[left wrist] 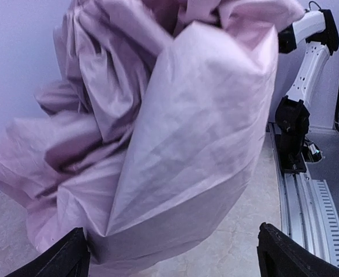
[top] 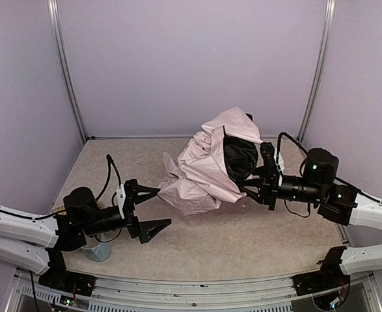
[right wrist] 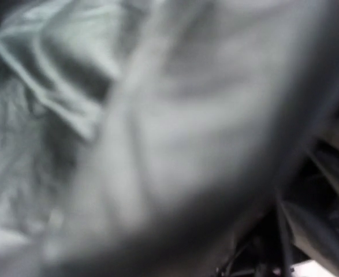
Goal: Put away the umbrella
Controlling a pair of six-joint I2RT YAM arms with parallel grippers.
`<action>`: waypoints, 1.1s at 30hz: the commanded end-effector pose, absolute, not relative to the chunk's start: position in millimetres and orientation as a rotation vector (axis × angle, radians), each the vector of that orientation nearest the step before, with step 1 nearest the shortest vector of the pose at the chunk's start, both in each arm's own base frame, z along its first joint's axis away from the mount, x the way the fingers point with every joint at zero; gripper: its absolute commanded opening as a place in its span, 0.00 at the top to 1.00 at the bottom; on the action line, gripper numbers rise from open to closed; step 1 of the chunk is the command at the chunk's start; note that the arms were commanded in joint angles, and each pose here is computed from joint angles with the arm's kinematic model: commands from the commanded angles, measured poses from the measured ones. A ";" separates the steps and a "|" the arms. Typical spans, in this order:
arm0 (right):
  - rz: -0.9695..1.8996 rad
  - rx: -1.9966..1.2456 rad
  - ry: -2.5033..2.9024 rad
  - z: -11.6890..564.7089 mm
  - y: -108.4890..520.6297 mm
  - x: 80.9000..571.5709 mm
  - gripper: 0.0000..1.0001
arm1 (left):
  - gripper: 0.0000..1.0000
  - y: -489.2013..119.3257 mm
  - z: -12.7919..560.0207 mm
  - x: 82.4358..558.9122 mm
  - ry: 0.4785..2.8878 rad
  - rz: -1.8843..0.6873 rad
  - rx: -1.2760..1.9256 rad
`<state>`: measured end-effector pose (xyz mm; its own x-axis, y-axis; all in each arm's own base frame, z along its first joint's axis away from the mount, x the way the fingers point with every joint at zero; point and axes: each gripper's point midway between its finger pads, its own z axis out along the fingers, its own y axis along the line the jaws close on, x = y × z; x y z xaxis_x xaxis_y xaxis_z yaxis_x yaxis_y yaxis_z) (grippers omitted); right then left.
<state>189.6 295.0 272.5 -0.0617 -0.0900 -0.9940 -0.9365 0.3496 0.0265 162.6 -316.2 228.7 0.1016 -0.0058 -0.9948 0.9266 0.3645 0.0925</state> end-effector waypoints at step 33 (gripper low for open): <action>1.274 -1.421 1.498 211.8 321.1 80.8 1.00 | 0.88 -429.7 198.9 284.7 1.204 -0.715 1.068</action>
<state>96.7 317.3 235.8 -0.1140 -0.3006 -0.9469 -0.9891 -0.0549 0.1365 276.1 -423.9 195.2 0.2249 0.1233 -0.9666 0.8897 0.3785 0.2552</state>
